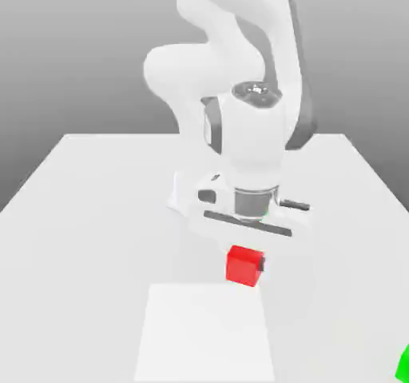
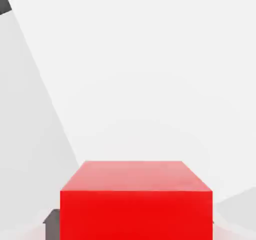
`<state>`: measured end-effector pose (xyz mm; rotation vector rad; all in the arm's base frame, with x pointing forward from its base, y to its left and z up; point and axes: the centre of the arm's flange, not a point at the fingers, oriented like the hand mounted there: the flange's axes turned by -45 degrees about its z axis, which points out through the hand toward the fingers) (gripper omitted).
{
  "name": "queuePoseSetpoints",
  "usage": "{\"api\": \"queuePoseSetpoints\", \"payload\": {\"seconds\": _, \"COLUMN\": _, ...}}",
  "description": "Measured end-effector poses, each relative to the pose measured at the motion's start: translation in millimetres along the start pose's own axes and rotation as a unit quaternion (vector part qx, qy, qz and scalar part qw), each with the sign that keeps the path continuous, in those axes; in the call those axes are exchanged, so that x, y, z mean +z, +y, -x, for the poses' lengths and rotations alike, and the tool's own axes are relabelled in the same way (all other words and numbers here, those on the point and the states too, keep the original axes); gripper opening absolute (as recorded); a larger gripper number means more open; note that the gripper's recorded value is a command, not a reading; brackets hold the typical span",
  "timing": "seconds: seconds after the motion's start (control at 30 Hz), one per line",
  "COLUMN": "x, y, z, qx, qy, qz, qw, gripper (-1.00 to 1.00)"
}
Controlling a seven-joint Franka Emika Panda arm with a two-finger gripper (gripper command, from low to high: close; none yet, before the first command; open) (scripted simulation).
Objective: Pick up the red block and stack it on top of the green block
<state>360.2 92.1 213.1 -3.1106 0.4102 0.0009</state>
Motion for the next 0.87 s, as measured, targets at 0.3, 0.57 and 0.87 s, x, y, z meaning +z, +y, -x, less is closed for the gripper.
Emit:
{"api": "queuePoseSetpoints", "payload": {"seconds": 0.3, "x": -18, "y": -110, "z": -46, "qx": -0.286, "qy": -0.003, "qz": -0.005, "qw": 0.958, "gripper": -1.00}}
{"api": "queuePoseSetpoints", "payload": {"seconds": 0.57, "x": -30, "y": -216, "z": -60, "qx": -0.522, "qy": -0.002, "qz": -0.002, "qw": 0.853, "gripper": -1.00}}
{"api": "queuePoseSetpoints", "payload": {"seconds": 0.87, "x": 26, "y": -246, "z": -61, "qx": -0.583, "qy": -0.001, "qz": 0.001, "qw": 0.812, "gripper": 1.00}}
